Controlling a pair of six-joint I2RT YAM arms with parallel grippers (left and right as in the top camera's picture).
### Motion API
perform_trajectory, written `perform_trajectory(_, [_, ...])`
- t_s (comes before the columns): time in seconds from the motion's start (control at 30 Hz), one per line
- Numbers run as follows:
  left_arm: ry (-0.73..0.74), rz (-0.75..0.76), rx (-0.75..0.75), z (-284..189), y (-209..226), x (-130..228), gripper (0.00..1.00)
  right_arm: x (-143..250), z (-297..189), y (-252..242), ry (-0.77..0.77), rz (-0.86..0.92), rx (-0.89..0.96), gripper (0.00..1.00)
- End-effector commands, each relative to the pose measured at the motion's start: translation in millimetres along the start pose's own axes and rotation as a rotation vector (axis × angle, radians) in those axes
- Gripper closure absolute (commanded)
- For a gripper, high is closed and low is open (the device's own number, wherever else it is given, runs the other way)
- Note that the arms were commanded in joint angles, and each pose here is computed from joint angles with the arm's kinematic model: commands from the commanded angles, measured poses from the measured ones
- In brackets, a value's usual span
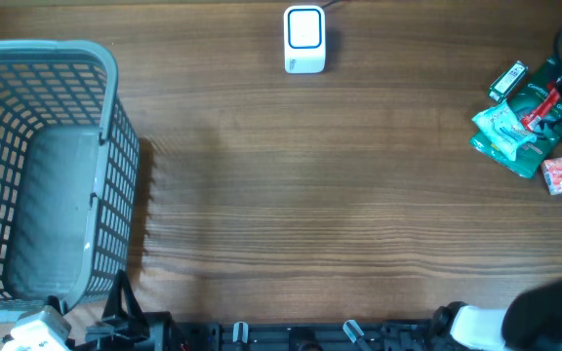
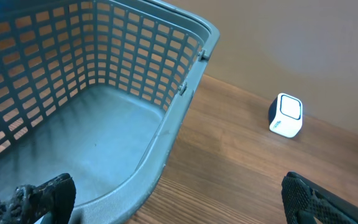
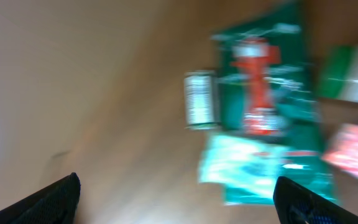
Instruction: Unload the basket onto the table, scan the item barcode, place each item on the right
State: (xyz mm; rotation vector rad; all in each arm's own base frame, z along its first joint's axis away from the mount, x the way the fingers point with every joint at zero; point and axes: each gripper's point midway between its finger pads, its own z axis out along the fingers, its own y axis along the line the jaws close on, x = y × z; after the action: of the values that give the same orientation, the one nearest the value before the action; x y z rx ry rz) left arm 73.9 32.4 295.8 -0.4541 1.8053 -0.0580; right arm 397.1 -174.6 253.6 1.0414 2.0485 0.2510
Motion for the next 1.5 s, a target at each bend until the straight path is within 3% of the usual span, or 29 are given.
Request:
perform_trajectory(0.0, [-0.006,-0.002,0.011,-1,-1,0,0.00,34,-59,96,0.111,-0.132,-0.406,0.00])
perform_trajectory(0.13, [-0.006,-0.002,0.011,-1,-1,0,0.00,71,-122,154,0.123,-0.282,-0.615,0.00])
perform_trajectory(0.2, [-0.006,-0.002,0.011,-1,-1,0,0.00,103,-167,178,0.236,-0.248,-0.755,0.00])
perform_trajectory(0.33, [-0.006,-0.002,0.011,-1,-1,0,0.00,126,-195,174,0.343,-0.110,-0.738,0.00])
perform_trajectory(0.47, [-0.006,-0.002,0.011,-1,-1,0,0.00,131,-174,142,0.310,-0.151,-0.557,0.00])
perform_trajectory(0.7, [-0.006,-0.002,0.011,-1,-1,0,0.00,135,-176,143,0.147,-0.702,-0.640,0.00])
perform_trajectory(0.9, [-0.006,-0.002,0.011,-1,-1,0,0.00,137,-232,154,-0.244,-0.992,-0.782,0.00])
perform_trajectory(1.17, [-0.006,-0.002,0.011,-1,-1,0,0.00,172,-271,117,-0.660,-1.012,-0.901,0.00])
perform_trajectory(1.33, [-0.006,-0.002,0.011,-1,-1,0,0.00,191,-248,98,-0.755,-0.977,-0.931,0.00])
perform_trajectory(1.47, [-0.006,-0.002,0.011,-1,-1,0,0.00,193,-220,66,-0.809,-0.845,-0.837,0.00])
